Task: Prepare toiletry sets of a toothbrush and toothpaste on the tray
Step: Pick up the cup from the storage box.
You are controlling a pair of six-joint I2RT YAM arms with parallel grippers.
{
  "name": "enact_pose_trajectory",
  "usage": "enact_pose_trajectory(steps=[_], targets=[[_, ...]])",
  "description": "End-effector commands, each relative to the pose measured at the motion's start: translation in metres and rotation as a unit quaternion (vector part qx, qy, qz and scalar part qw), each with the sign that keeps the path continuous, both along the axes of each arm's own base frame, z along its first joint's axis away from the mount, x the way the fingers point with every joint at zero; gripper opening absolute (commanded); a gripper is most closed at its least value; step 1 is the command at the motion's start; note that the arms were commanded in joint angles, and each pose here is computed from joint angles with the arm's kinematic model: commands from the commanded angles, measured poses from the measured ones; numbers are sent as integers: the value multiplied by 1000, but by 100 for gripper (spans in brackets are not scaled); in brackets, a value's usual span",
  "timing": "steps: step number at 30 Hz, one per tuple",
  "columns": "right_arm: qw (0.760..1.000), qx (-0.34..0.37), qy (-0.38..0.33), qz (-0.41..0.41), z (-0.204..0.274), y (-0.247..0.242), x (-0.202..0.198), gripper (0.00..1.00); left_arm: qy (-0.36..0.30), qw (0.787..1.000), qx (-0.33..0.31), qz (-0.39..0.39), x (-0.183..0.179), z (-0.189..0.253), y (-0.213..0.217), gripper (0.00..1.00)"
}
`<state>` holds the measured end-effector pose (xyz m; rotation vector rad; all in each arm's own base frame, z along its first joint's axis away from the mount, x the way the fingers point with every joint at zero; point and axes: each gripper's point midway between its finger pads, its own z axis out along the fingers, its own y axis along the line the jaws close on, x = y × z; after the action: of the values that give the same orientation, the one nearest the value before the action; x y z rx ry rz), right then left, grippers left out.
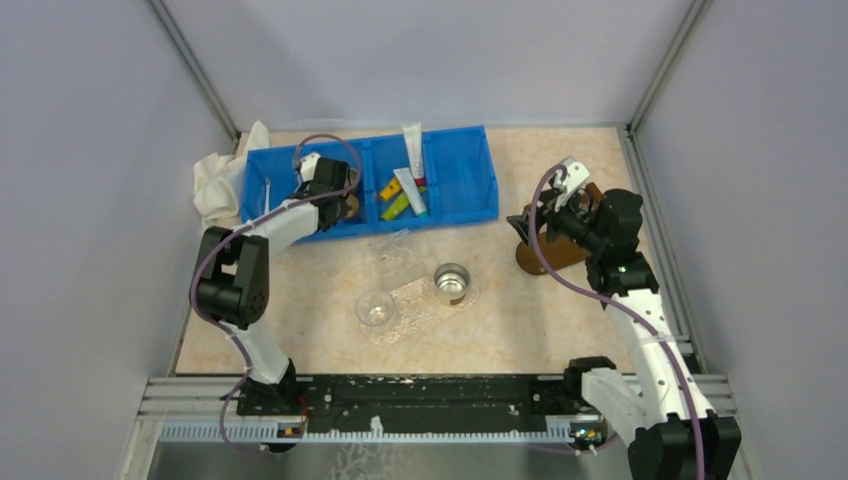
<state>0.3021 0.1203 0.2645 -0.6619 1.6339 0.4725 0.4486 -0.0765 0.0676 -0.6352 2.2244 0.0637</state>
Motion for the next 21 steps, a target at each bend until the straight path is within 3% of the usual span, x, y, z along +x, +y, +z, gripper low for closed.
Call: enact_pose_trajectory(steps=[1, 10, 17, 21], targets=[[999, 2, -39, 11, 19, 1, -3, 78, -85, 996, -13, -23, 3, 51, 0, 0], [997, 16, -37, 69, 20, 17, -17, 78, -138, 983, -48, -106, -26, 91, -19, 0], [976, 61, -11, 210, 21, 50, -56, 76, -209, 949, -98, -214, -77, 126, -51, 0], [967, 75, 1, 243, 23, 61, -68, 75, -267, 926, -121, -240, -106, 158, -70, 0]])
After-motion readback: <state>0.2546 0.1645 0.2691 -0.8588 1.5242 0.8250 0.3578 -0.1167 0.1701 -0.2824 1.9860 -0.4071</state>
